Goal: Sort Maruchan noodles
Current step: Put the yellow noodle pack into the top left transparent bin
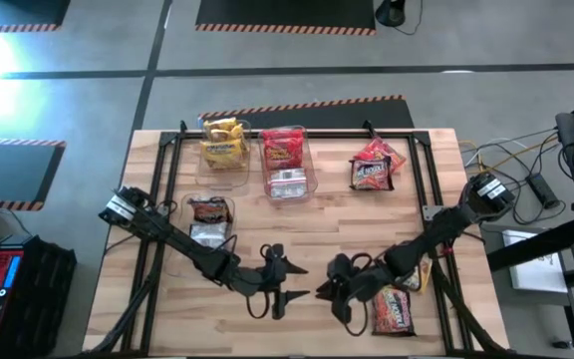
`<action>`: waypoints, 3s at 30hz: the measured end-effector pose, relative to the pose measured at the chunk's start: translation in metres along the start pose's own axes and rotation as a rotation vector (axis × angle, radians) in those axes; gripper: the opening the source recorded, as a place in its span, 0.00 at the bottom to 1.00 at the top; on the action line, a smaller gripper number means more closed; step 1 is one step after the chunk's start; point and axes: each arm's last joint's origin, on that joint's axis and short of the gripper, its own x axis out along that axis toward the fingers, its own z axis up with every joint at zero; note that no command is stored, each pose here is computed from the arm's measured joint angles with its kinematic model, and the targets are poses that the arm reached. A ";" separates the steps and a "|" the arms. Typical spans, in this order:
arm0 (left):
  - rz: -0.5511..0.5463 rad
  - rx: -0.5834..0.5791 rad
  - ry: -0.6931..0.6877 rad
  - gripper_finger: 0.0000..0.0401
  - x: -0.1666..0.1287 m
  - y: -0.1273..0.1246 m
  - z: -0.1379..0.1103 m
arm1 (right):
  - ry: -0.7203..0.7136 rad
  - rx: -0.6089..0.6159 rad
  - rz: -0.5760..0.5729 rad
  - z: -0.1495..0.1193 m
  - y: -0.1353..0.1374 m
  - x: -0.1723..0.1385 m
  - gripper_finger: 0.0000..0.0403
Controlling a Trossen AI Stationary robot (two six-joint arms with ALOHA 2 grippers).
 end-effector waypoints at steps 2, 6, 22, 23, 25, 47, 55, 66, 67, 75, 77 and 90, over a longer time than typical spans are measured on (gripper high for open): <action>-0.002 -0.005 0.000 0.58 0.000 0.000 0.000 | -0.019 0.022 0.011 0.003 0.001 0.000 0.17; -0.002 -0.010 0.001 0.58 0.000 0.000 0.000 | 0.051 0.080 0.038 0.006 -0.004 0.000 0.17; 0.005 -0.025 -0.006 0.58 -0.001 0.002 -0.001 | 0.814 0.246 -0.880 0.019 -0.021 -0.116 0.17; 0.005 -0.028 -0.005 0.58 -0.001 0.002 -0.001 | 0.830 0.248 -0.909 0.015 -0.021 -0.120 0.17; 0.005 -0.027 -0.005 0.58 -0.001 0.002 -0.001 | 0.869 0.261 -0.912 0.005 -0.025 -0.120 0.17; 0.020 -0.026 0.000 0.58 0.000 0.008 -0.003 | 0.922 0.235 -0.631 -0.051 -0.070 -0.083 0.17; 0.020 -0.026 -0.001 0.58 0.000 0.008 -0.003 | 0.563 0.129 -0.441 -0.013 -0.078 -0.050 0.17; 0.045 -0.104 0.001 0.58 -0.001 0.010 -0.006 | 0.274 0.126 -0.225 0.043 -0.088 -0.033 0.17; 0.066 -0.134 0.001 0.58 -0.002 0.012 -0.008 | 0.268 0.134 -0.205 0.045 -0.084 -0.036 0.17; 0.158 -0.271 0.026 0.58 -0.003 0.032 -0.022 | 0.244 0.242 -0.202 0.029 -0.058 -0.057 0.17; 0.193 -0.299 0.036 0.58 -0.001 0.043 -0.024 | 0.245 0.235 -0.243 0.021 -0.055 -0.059 0.17; 0.231 -0.550 0.158 0.58 0.014 0.100 -0.028 | 0.304 0.073 -0.441 -0.012 -0.071 -0.023 0.17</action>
